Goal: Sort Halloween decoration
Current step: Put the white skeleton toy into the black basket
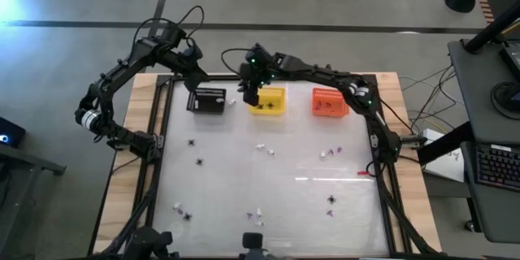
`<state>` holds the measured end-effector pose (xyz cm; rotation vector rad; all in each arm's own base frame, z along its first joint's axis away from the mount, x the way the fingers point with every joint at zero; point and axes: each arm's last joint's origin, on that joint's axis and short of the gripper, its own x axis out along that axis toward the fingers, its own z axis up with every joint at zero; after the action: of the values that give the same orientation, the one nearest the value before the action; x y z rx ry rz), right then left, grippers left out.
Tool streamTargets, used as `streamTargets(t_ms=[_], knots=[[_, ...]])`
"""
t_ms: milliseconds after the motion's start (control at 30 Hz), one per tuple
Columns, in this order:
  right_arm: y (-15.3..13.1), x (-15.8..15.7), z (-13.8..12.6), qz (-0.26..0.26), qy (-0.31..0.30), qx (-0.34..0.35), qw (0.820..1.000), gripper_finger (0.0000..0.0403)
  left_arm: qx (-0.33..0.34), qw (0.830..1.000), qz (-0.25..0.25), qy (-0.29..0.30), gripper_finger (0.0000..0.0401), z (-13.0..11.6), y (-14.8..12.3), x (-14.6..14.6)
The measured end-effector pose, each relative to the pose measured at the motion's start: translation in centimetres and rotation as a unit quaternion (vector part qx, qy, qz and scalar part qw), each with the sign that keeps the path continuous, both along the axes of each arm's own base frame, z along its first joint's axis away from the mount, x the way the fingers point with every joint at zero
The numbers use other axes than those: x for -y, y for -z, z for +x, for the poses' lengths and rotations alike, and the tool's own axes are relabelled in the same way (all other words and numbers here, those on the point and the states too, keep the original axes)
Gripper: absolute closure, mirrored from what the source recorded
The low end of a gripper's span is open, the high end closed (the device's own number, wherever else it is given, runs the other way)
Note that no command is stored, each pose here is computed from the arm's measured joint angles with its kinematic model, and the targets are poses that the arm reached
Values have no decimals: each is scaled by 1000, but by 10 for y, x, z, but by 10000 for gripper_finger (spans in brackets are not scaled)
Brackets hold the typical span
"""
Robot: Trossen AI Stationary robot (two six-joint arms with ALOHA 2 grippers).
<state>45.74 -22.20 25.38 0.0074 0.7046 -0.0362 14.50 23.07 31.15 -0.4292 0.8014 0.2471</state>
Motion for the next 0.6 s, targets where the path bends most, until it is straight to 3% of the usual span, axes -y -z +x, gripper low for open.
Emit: streamTargets(t_ms=[233,600], knots=[[21,6,13,-24,-26,21,999,303,1,1000,-14,-16,320,0,0,0],[52,9,22,-4,-15,6,1000,303,4,999,-22,-28,320,0,-1,0]])
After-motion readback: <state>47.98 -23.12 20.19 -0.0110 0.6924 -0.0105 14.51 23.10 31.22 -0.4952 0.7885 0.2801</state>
